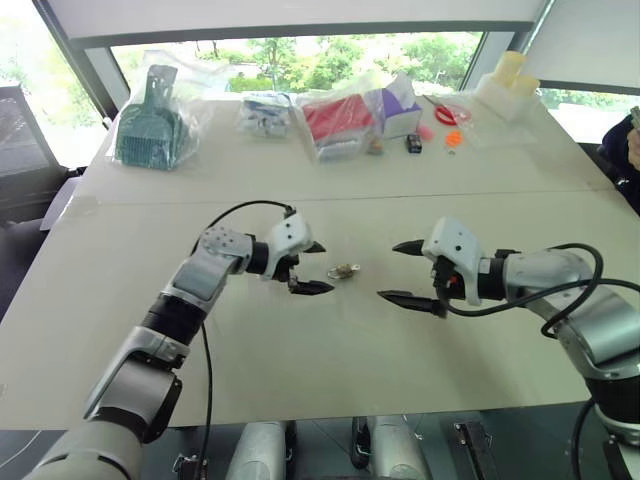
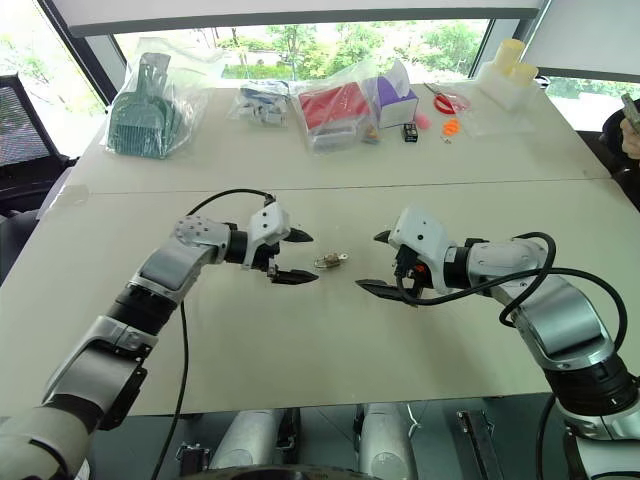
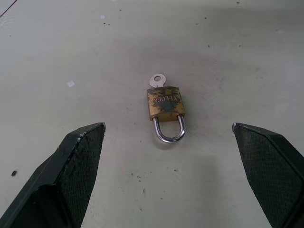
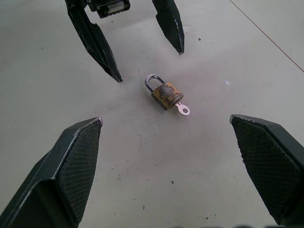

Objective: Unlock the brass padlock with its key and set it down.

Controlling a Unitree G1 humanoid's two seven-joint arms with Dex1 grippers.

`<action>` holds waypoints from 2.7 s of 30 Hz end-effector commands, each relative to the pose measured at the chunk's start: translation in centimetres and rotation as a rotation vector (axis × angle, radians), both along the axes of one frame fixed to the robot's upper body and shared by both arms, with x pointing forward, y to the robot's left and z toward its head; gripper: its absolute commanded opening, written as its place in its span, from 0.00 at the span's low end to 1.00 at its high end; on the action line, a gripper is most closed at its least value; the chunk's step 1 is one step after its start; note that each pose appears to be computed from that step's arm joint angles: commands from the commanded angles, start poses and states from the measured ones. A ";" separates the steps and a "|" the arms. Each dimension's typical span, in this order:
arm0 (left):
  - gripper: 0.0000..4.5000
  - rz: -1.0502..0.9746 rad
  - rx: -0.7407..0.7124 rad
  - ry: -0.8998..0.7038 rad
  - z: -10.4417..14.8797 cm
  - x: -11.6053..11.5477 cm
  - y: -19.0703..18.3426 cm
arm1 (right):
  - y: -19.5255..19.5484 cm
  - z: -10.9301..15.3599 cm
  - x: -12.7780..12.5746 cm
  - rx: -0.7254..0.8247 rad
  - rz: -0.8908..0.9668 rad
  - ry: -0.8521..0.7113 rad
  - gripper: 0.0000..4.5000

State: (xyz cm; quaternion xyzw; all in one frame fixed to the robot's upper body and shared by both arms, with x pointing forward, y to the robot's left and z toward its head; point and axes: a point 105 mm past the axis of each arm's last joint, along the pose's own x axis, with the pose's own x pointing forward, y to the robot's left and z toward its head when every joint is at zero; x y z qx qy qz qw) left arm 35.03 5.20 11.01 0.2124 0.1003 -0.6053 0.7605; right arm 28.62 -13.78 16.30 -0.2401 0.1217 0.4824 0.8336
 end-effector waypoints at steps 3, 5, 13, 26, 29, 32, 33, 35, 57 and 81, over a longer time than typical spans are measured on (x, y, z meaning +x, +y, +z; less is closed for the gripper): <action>0.99 0.035 -0.006 -0.073 -0.2 0.7 -1.4 | 0.1 1.4 -0.2 0.009 0.002 -0.060 1.00; 0.99 0.038 -0.001 -0.080 -0.5 0.7 -1.7 | 0.1 1.4 -0.2 0.008 0.000 -0.064 1.00; 0.99 0.056 0.025 -0.105 -1.4 1.0 -2.2 | -0.1 1.5 0.0 0.001 -0.013 -0.085 1.00; 0.16 0.040 0.052 -0.097 -1.7 0.8 -1.5 | 0.2 1.5 0.2 -0.001 -0.014 -0.101 1.00; 0.16 0.015 0.027 -0.133 0.2 1.2 -1.1 | 0.9 1.7 0.6 -0.002 -0.005 -0.152 1.00; 0.16 -0.041 -0.012 -0.186 2.9 1.2 -0.6 | 1.9 1.8 1.4 -0.040 0.021 -0.246 1.00; 0.16 -0.059 -0.028 -0.202 3.9 1.2 -0.4 | 2.3 1.7 1.7 -0.056 0.032 -0.283 1.00; 0.16 -0.100 -0.046 -0.217 5.6 1.0 0.1 | 3.2 1.8 2.2 -0.094 0.065 -0.365 1.00; 0.16 -0.210 -0.039 -0.221 8.4 0.1 2.1 | 8.3 2.8 4.5 -0.246 0.255 -0.836 0.69; 0.16 -0.334 0.079 -0.546 8.5 -0.2 0.9 | 9.6 3.3 3.9 -0.055 0.287 -0.333 0.02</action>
